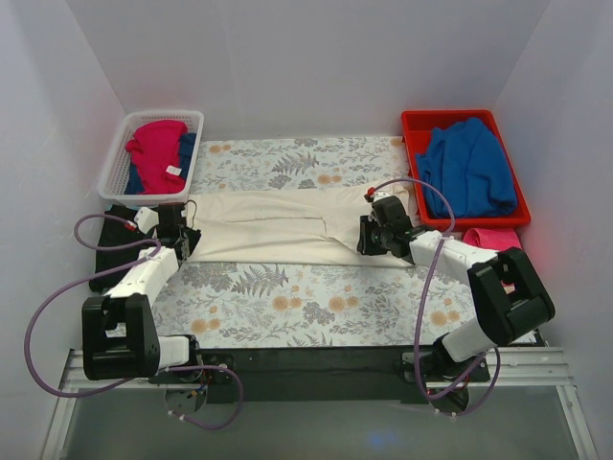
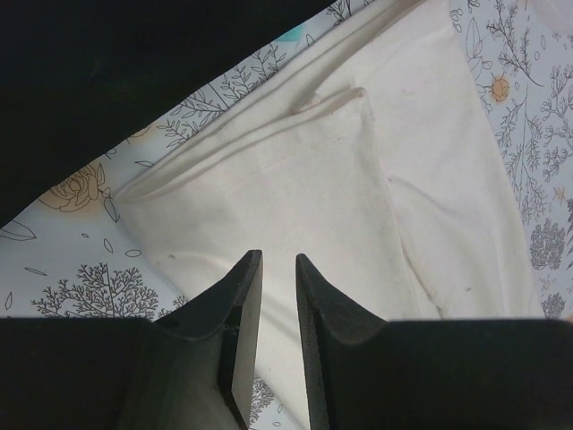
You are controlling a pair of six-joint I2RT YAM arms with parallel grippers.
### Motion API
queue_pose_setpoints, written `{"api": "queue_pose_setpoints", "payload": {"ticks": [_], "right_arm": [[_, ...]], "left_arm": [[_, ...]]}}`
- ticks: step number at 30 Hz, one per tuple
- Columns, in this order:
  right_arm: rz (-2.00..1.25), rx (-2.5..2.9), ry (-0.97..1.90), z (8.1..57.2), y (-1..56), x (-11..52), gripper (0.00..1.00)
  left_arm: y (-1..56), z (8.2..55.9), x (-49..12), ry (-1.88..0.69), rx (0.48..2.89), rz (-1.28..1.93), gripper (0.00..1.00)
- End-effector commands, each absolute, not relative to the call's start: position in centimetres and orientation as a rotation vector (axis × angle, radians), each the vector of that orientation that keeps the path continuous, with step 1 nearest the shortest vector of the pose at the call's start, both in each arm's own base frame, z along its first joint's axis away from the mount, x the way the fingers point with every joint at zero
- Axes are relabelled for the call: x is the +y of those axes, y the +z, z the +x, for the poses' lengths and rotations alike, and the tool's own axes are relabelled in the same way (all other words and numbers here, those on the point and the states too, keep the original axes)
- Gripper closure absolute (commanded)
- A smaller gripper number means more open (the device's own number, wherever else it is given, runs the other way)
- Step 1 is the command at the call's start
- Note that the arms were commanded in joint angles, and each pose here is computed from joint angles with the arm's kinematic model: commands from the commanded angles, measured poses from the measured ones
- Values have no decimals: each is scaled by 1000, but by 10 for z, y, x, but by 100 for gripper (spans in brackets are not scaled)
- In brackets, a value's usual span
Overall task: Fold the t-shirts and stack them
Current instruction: Fold the other side of the tshirt into a rectangle
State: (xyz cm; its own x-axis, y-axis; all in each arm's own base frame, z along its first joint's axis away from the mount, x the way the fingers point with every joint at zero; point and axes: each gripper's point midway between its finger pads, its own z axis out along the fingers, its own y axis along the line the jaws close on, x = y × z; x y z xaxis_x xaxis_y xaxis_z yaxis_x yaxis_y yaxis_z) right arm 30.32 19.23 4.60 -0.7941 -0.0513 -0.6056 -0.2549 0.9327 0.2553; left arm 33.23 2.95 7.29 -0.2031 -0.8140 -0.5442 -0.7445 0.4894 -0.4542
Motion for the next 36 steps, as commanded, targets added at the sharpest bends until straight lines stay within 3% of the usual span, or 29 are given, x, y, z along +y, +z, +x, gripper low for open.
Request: {"api": "queue_pose_setpoints", "payload": {"ticks": [1,18,20,24,36], "right_arm": [[-211,2392,486,322,63,208,69],[-238,2441,519,325,37,222,66],[-242,2440,521,325,37,223,69],[-243,2425,520,326,42,225,88],[-246,2365,469,329,66,225,99]], "left_arm": [[85,340,29,-136,1958,-1256,80],[83,339,26,-144,1969,-1242,80],[84,339,27,-144,1965,-1245,80],[85,339,26,-146,1965,-1239,80],[85,339,25,-155,1963,-1238,82]]}}
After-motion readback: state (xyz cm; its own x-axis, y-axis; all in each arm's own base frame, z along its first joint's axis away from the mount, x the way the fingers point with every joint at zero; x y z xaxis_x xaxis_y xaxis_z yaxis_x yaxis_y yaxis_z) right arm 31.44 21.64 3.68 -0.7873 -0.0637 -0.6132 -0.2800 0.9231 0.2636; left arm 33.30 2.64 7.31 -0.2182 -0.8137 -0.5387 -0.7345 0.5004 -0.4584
